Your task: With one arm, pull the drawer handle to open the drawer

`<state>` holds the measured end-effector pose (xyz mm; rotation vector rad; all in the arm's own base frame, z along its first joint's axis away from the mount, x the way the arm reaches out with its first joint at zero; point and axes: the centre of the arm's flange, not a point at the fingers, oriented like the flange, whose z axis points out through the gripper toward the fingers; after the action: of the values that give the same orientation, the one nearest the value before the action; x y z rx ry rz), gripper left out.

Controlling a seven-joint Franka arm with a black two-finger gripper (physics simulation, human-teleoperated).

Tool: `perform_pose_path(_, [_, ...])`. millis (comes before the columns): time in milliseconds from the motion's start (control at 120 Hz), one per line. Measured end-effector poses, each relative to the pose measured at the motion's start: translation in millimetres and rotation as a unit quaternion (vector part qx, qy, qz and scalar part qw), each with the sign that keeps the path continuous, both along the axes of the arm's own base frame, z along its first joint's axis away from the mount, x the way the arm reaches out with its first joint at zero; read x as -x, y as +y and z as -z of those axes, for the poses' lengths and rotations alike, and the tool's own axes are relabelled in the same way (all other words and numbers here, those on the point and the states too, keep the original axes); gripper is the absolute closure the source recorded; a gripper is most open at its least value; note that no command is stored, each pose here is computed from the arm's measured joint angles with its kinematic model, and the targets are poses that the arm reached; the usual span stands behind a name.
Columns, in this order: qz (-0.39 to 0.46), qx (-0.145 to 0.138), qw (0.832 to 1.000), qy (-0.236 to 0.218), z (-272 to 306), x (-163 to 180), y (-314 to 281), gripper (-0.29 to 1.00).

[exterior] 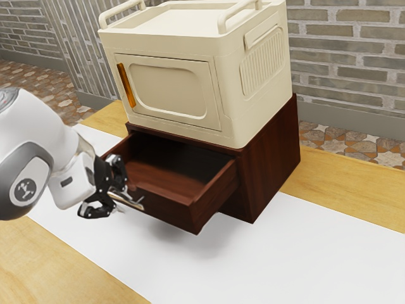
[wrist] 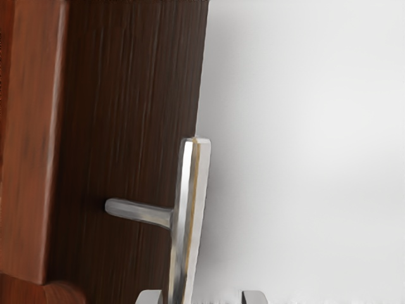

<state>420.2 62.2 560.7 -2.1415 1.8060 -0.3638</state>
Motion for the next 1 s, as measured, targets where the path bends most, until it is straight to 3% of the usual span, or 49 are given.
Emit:
perform_pose_path(675, [-0.005,-0.003,1.0,0.0,-5,32,-2,0.6])
perform_pose_path(808, [-0.023,0.005,0.999,-0.026,-35,40,20,0.41])
perform_pose_path(883, [-0.029,0.005,0.998,-0.055,-105,39,30,0.29])
perform_pose_path(942, [-0.046,0.025,0.998,-0.021,-135,20,62,0.22])
perform_pose_path(1000, [-0.069,0.046,0.996,0.027,-137,23,93,0.17])
